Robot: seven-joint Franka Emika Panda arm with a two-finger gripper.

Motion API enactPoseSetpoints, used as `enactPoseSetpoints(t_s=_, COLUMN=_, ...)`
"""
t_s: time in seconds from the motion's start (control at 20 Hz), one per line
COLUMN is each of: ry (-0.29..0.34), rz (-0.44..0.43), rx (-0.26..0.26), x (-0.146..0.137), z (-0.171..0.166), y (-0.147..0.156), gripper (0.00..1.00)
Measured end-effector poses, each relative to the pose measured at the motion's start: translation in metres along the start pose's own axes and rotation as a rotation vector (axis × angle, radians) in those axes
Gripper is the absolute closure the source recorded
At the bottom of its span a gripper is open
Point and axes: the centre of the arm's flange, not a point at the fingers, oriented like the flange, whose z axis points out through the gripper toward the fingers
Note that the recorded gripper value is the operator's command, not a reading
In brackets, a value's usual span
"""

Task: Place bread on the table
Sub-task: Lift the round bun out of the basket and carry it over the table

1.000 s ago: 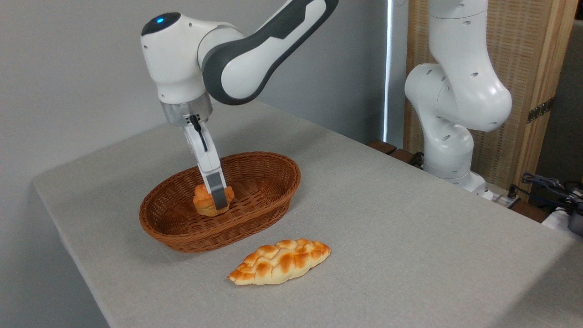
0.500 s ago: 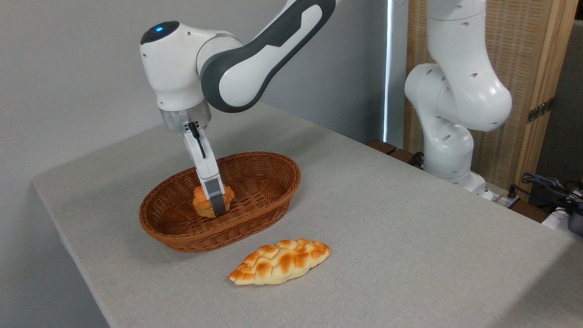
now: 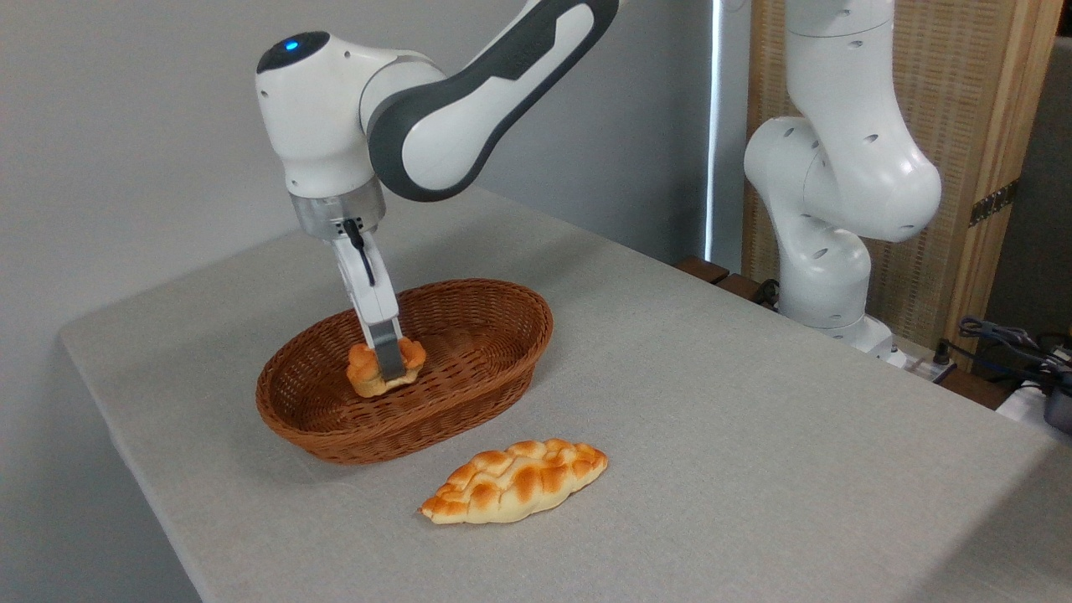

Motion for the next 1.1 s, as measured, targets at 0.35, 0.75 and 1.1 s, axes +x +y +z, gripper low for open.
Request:
enactPoseSetpoints(t_s=0.35, ry=0.038, rz=-0.111, rx=0.071, x=-0.051, z=-0.076, y=-0.033, gripper=0.54)
enactPoseSetpoints(t_s=0.75, ry=-0.051, rz=-0.327, rx=0.052, x=-0.177, z=-0.130, y=-0.085, gripper=0.00)
enactPoseSetpoints(t_s=1.1, ry=-0.122, rz=-0.397, rx=-0.007, x=-0.216, z=-0.132, y=-0.089, gripper=0.00)
